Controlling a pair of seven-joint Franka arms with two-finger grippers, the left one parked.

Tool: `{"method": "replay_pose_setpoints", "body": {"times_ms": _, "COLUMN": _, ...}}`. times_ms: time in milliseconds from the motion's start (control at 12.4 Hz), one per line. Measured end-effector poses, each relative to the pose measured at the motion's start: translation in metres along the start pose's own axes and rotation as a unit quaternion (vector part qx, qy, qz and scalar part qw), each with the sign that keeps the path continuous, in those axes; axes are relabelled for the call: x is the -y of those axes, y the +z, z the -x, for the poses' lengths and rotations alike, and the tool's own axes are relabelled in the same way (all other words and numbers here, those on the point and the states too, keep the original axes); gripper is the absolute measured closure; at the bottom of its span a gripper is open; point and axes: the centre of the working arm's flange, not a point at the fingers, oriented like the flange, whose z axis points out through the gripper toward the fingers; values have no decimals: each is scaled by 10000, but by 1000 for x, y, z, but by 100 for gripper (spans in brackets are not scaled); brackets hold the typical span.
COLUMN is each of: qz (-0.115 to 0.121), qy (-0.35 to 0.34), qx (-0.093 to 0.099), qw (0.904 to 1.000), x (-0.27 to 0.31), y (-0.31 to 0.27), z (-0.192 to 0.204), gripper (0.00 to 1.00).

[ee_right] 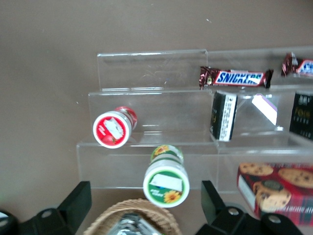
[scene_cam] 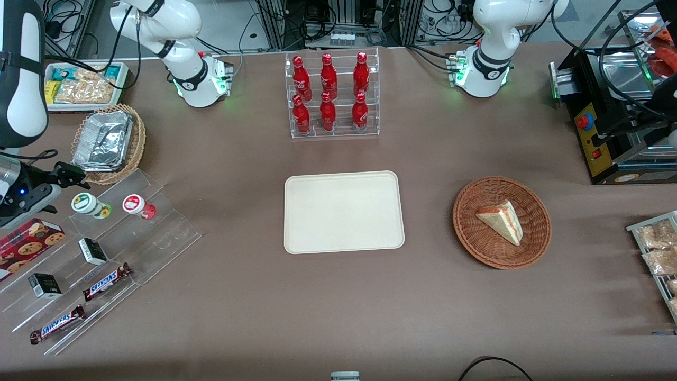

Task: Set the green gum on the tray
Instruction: 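Move the right gripper down over the green-labelled gum jar on the acrylic stand, then close the right gripper on the green gum jar and lift it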

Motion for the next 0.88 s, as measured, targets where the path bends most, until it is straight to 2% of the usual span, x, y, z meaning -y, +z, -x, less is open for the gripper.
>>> {"method": "replay_pose_setpoints", "body": {"times_ms": 321, "qz": 37, "qy": -272, "qx": -31, "qw": 9996, "x": -7, "y": 33, "z": 21, "gripper": 0}}
{"method": "replay_pose_setpoints", "body": {"times_ms": 884, "qz": 110, "qy": -285, "qx": -72, "qw": 9995, "x": -1, "y": 68, "z": 27, "gripper": 0}}
